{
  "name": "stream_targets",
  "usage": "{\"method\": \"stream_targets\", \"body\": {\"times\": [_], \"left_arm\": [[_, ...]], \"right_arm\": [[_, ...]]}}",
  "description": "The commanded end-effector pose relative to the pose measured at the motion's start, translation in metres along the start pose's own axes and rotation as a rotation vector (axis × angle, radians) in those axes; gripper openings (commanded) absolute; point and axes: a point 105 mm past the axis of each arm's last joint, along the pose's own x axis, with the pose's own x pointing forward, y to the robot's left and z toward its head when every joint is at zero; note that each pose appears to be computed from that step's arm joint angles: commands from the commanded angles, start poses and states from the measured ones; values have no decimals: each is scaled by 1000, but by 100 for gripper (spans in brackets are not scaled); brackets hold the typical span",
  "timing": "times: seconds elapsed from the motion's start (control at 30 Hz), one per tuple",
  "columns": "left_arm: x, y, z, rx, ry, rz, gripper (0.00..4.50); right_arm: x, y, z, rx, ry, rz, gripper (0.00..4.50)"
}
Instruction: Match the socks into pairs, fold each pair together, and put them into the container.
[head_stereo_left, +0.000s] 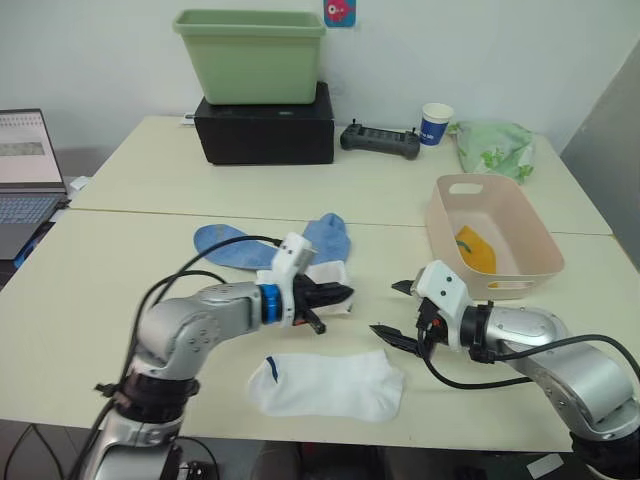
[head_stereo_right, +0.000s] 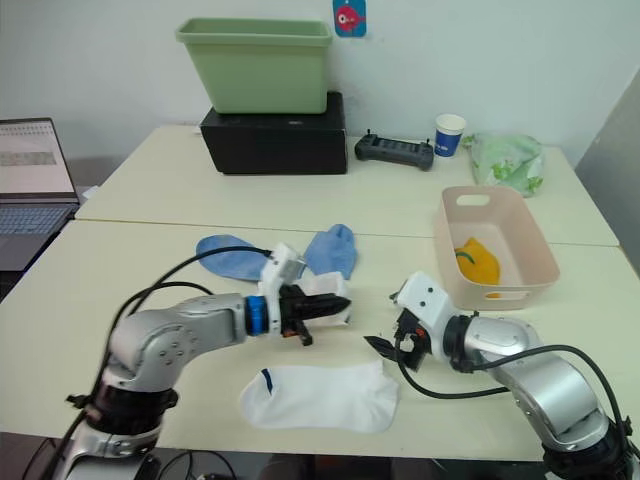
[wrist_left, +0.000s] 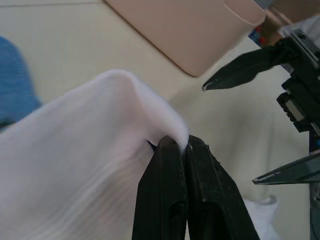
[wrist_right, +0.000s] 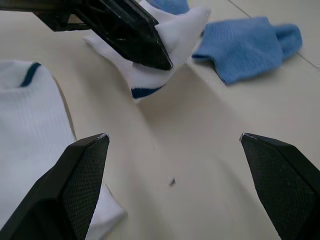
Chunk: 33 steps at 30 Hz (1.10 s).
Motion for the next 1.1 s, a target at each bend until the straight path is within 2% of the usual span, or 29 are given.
{"method": "stream_targets", "body": {"times": [0.03, 0.17, 0.27, 0.37, 0.53, 0.67, 0.77, 0.9, 0.97, 1.1], "left_arm": [[24, 2, 8, 56, -28, 10, 3], [44, -3, 10, 55, -39, -35, 3], [44, -8, 11, 69, -33, -69, 61], [39, -9, 17, 60, -52, -80, 157], [14, -13, 32, 119, -77, -100, 312], [-20, -11, 47, 203, -106, -74, 446], [-47, -2, 50, 207, -128, -39, 449], [-86, 19, 29, 227, -69, 53, 449], [-103, 38, 23, 249, -74, 166, 449], [-122, 56, 0, 283, -18, 261, 449]], "right_arm": [[-11, -5, 7, -29, -9, -50, 450], [-16, -9, 0, -19, 22, -87, 450], [-21, -9, -8, -16, 51, -100, 450], [-21, -9, -9, -12, 53, -103, 450], [-19, -8, -9, -13, 49, -99, 450], [-16, -9, -6, -14, 34, -107, 450], [-14, -10, -4, -14, 22, -109, 450], [-8, -13, -2, -7, 1, -134, 450], [-4, -19, -5, 18, -6, -174, 450], [3, -32, -8, 104, -39, -287, 450]]}}
